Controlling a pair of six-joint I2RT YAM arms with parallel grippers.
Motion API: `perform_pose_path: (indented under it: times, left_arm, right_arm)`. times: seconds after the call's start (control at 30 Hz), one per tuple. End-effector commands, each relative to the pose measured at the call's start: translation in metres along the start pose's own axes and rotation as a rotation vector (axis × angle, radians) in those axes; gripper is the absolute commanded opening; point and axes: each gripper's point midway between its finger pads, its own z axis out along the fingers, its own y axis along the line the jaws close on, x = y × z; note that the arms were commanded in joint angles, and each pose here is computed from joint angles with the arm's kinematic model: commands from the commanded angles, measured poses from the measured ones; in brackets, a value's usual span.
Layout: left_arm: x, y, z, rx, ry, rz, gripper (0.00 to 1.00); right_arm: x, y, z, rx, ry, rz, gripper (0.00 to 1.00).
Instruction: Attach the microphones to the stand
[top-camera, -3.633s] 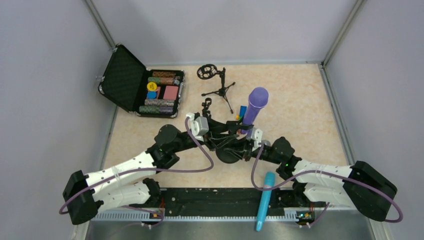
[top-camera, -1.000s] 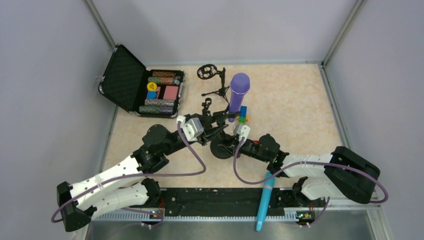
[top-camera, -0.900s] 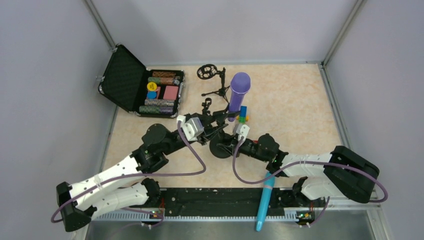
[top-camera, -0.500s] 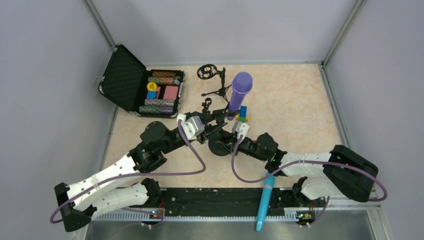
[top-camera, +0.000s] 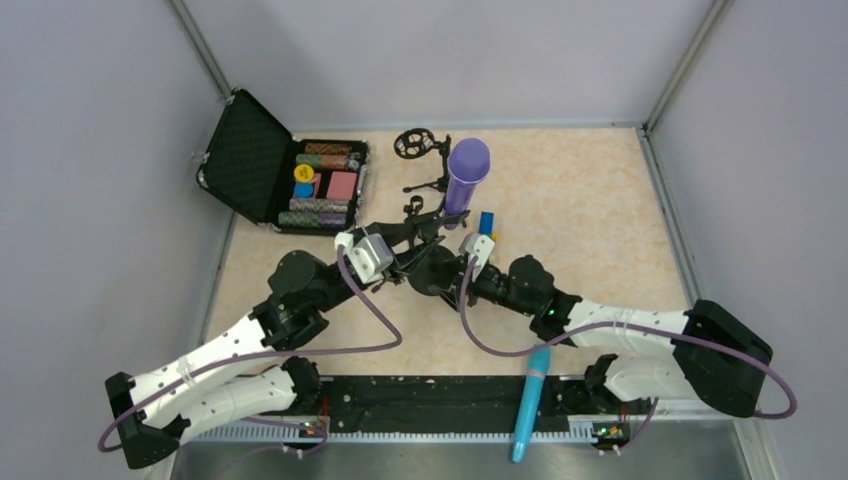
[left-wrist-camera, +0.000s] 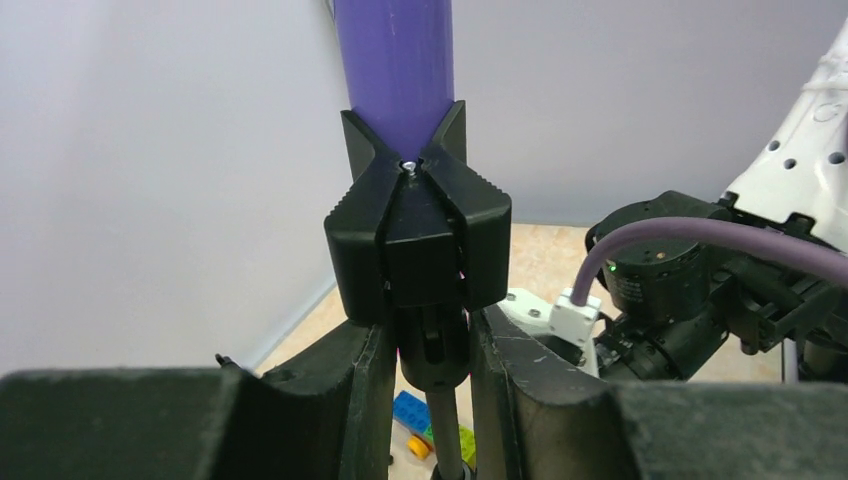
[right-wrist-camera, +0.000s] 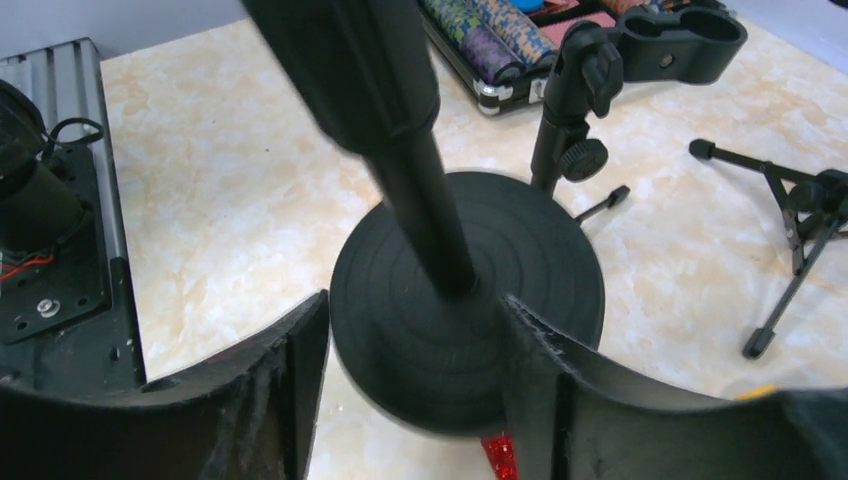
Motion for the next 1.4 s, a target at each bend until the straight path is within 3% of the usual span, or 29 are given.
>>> perform_pose_path:
  times: [0.0,0.13,0.33,0.53,1.1,1.37]
  left_arm:
    - [-0.121,0.035,-0.026,-0.157,-0.433,0.092,0.0]
    - [-0.109,0.034,-0.031,-0.166,-0.425,0.053,0.0]
    - [-0.101,0.034,-0.036,-0.179,-0.412,0.027,0.0]
    - [-0.088,0.038,-0.041,-0.22,-0.378,0.006,0.0]
    - [-0.001,0.073,-0.081,-0.506,-0.114,-0.019,0.0]
    - [0.017,0.098,-0.107,-0.659,-0.081,-0.032,0.0]
  right_arm:
    - [0.014,0.001,-0.019,0.006,0.096,0.016,0.67]
    - [-0.017,-0.001,-0.032,0.027,-0.007,0.002,0.86]
    - [-0.049,-0.006,-0.057,0.074,-0.131,-0.012,0.99]
    - [-0.063,0.0,-0.068,0.047,-0.184,-0.019,0.99]
    - [-0.039,0.009,-0.054,-0.094,-0.111,0.105,0.99]
    - [-0.028,0.012,-0.052,-0.118,-0.079,0.131,0.99]
